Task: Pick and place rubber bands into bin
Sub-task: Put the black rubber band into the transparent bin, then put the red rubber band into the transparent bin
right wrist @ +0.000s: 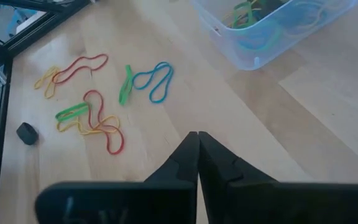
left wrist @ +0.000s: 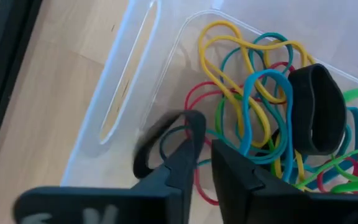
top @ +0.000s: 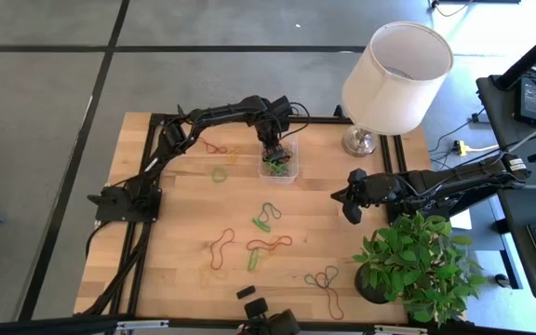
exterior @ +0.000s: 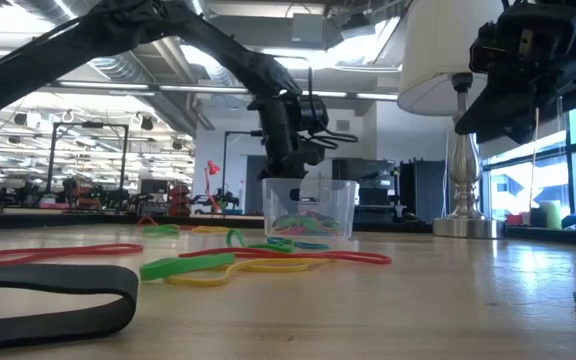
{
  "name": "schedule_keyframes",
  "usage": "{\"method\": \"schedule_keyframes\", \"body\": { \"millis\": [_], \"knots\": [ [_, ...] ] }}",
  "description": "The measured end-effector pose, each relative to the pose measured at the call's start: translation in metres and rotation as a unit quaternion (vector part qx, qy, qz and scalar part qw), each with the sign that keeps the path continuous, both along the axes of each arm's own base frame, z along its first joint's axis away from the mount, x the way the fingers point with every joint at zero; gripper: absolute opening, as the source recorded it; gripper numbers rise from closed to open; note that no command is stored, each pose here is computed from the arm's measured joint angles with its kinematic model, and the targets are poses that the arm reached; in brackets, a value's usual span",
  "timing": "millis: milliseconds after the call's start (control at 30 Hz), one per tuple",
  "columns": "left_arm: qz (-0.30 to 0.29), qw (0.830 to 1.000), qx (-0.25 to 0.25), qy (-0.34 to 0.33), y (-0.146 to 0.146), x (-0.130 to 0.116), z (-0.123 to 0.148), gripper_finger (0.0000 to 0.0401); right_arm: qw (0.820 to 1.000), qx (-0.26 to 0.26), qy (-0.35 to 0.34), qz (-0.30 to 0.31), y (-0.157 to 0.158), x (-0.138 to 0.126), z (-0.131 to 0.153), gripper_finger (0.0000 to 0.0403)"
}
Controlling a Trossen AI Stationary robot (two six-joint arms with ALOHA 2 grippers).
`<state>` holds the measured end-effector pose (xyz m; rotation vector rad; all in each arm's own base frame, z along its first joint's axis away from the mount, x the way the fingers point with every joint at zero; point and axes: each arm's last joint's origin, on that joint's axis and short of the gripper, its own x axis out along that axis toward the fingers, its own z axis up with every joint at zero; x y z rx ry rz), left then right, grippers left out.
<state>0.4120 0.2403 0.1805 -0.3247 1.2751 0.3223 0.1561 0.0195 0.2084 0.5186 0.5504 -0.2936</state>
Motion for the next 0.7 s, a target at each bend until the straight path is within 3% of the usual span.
{"method": "schedule_keyframes", "body": {
  "millis": [233,333,467,700],
  "knots": [
    [0.004,1.000,0.004,0.002,-0.001,-0.001,0.002,0.0096,1.000,0.001,0.000,-0.001,0.000,0.000,0.000,0.0010],
    [0.035,0.999,-0.004,0.004,-0.004,-0.003,0.010,0.0098,1.000,0.001,0.000,-0.001,0.000,0.000,0.000,0.0010],
    [0.055,0.998,0.017,0.004,-0.016,-0.005,0.032,0.0081,1.000,0.000,-0.001,0.000,0.000,0.000,0.000,0.0010],
    [0.028,0.995,0.093,-0.017,-0.063,-0.005,0.088,0.0013,1.000,-0.001,-0.003,0.001,0.000,0.000,0.001,0.0010]
  ]
}}
